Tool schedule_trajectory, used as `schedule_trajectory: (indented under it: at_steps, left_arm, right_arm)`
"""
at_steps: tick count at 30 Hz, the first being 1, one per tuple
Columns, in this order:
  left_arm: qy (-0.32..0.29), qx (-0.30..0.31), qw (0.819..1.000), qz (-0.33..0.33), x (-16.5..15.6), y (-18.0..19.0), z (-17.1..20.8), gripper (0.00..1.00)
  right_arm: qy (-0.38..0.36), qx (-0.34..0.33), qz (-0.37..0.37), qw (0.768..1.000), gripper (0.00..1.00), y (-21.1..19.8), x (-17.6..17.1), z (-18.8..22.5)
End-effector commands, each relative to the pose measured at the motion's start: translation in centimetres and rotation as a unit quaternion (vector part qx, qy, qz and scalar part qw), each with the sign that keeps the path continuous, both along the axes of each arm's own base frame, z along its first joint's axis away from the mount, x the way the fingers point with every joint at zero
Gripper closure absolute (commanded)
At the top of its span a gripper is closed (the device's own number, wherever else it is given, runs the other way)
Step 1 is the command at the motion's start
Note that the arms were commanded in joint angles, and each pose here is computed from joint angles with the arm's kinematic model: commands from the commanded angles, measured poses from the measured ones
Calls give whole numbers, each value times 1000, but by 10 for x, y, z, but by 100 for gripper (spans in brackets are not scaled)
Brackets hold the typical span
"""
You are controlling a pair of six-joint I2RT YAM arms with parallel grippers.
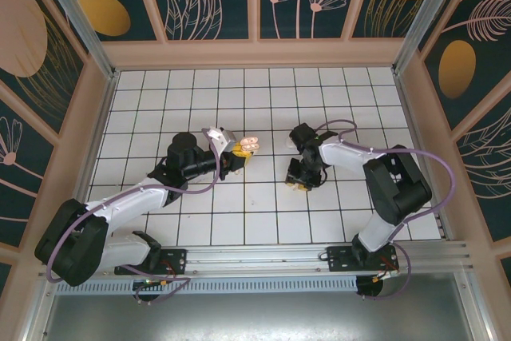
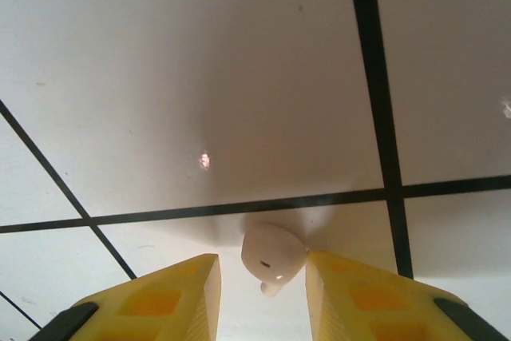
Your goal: Insert the wireless bluetooth earbuds into the charging case
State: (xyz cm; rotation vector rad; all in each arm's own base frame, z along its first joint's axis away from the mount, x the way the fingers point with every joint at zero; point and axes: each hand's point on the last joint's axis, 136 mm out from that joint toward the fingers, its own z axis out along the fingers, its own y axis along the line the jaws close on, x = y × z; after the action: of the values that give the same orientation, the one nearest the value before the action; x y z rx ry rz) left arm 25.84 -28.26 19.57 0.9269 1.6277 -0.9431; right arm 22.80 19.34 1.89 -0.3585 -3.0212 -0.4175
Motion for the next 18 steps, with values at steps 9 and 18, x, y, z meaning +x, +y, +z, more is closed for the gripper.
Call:
schedule_trajectory:
  at_steps: [9, 18]
  left_arm:
    - [-11, -1, 1000, 1, -1, 1, 4, 81]
    - [-10, 0, 1000, 1, -1, 2, 3, 81]
  right_arm:
    - [-16, -10, 9, 1000, 68, 1, 14, -3]
    - [-22, -22, 8, 999, 73, -3, 16, -7]
